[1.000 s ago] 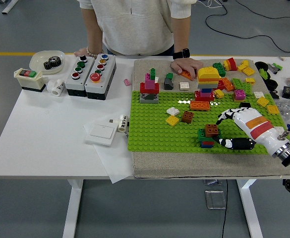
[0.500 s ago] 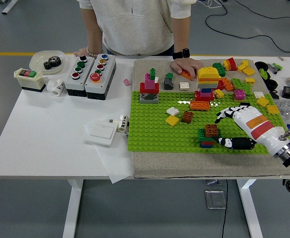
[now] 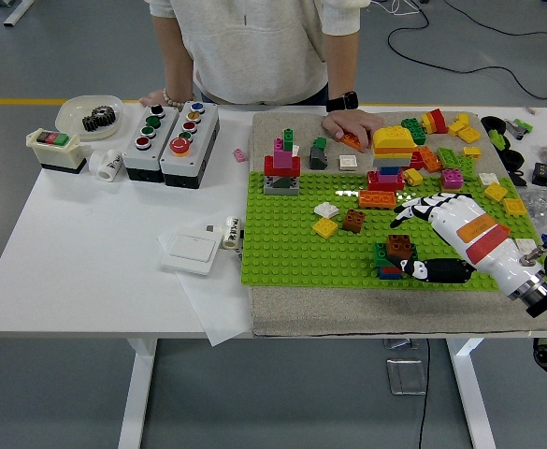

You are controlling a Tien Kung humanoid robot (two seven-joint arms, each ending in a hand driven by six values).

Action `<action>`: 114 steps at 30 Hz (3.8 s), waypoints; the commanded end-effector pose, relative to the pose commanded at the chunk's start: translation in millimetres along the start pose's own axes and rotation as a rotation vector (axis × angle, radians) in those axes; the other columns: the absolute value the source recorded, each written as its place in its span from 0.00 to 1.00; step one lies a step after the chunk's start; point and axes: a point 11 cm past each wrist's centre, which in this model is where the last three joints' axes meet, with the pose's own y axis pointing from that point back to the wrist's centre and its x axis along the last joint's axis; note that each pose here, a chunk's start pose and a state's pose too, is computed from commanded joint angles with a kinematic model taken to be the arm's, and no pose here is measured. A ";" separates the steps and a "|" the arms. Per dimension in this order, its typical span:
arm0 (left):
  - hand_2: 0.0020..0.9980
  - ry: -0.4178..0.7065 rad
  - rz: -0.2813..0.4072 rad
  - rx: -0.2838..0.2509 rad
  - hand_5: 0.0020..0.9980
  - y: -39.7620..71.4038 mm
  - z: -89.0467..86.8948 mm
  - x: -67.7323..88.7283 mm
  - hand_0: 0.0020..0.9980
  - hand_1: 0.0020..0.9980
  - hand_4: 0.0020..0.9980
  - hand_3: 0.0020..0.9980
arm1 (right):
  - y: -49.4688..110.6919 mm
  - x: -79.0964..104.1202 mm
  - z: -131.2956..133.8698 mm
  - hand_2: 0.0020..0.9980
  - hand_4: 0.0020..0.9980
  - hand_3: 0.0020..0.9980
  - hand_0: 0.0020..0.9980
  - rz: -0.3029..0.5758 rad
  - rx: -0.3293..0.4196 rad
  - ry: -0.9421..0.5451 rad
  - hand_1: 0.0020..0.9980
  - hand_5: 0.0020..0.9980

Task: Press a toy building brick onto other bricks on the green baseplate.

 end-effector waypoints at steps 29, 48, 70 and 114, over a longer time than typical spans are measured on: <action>0.76 -0.005 0.005 0.011 0.83 -0.8 -5.1 1.1 0.49 0.60 0.83 0.79 | 6.1 -2.4 -16.7 0.53 0.73 0.53 0.44 -0.008 0.060 0.003 0.48 0.54; 0.76 -0.002 0.002 0.005 0.83 -0.2 -1.8 -0.1 0.49 0.60 0.82 0.79 | 8.2 -7.1 -6.1 0.52 0.72 0.53 0.43 -0.027 0.035 0.024 0.47 0.52; 0.76 -0.004 0.002 0.000 0.83 0.2 0.6 -0.5 0.49 0.60 0.82 0.79 | 10.2 -9.9 -0.6 0.52 0.71 0.53 0.42 -0.038 0.020 0.027 0.47 0.51; 0.75 -0.012 0.002 0.000 0.83 0.1 0.5 0.5 0.49 0.60 0.82 0.79 | 15.4 -26.7 -0.5 0.52 0.72 0.53 0.41 -0.096 0.016 0.026 0.47 0.49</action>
